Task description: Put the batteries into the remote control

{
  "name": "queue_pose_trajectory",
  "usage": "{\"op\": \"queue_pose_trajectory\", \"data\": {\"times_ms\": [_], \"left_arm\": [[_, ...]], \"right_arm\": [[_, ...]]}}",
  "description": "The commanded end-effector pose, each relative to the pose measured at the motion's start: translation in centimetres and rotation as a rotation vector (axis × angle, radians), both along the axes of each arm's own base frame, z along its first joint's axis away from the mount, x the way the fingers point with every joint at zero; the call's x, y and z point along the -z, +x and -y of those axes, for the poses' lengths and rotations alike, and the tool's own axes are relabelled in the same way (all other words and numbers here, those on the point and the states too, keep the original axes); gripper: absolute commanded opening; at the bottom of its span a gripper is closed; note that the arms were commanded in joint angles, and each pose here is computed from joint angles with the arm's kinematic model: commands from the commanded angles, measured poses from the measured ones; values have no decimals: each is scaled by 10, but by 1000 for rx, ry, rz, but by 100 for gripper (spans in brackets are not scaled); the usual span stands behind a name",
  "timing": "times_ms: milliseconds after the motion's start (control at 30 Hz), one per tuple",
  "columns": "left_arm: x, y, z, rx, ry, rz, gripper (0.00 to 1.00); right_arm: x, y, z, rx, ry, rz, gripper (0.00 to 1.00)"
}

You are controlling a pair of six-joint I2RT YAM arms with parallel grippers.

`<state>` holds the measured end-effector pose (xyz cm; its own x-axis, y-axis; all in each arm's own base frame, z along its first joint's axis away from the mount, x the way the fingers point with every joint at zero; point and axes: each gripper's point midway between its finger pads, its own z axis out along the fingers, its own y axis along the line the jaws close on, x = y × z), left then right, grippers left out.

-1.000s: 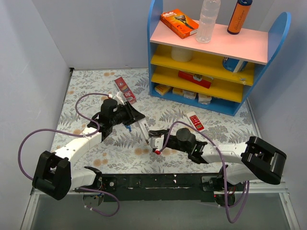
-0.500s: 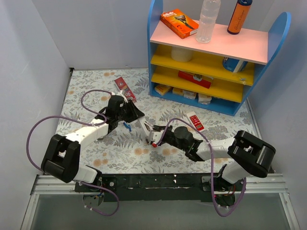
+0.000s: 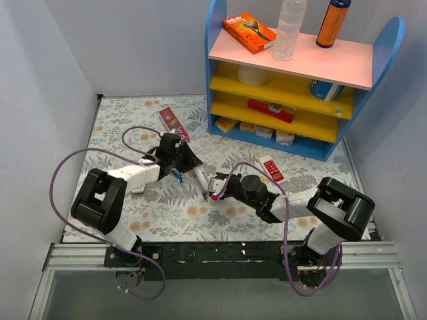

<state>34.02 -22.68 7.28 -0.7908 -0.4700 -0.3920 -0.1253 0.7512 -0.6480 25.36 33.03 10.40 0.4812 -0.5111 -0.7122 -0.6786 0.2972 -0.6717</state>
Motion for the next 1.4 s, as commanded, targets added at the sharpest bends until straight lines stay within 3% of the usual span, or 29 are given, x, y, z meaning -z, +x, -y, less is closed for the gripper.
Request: {"op": "queue_pose_trajectory", "data": {"times_ms": [0, 233, 300, 367, 500, 633, 967, 1367], "left_arm": [[-22, 24, -2, -54, -21, 78, 0], [-52, 20, -9, -23, -27, 160, 0], [-70, 15, -10, 3, -39, 212, 0], [-80, 7, -10, 41, -51, 243, 0], [-113, -20, -13, 121, -98, 359, 0], [-132, -50, -17, 198, -141, 455, 0], [-169, -113, -33, 312, -153, 688, 0], [-172, -115, -52, 263, -49, 728, 0]], "right_arm": [[-11, 8, 3, 48, 70, 4, 23], [-20, 6, 12, 135, 164, -150, 25], [-16, 1, 16, 148, 142, -233, 34], [-26, -4, 13, 147, 186, -326, 37], [-23, -17, 15, 140, 147, -492, 56], [-9, -41, 16, 80, 22, -648, 56], [8, -47, 10, 30, -141, -742, 50], [40, -38, -7, -26, -332, -797, 49]]}}
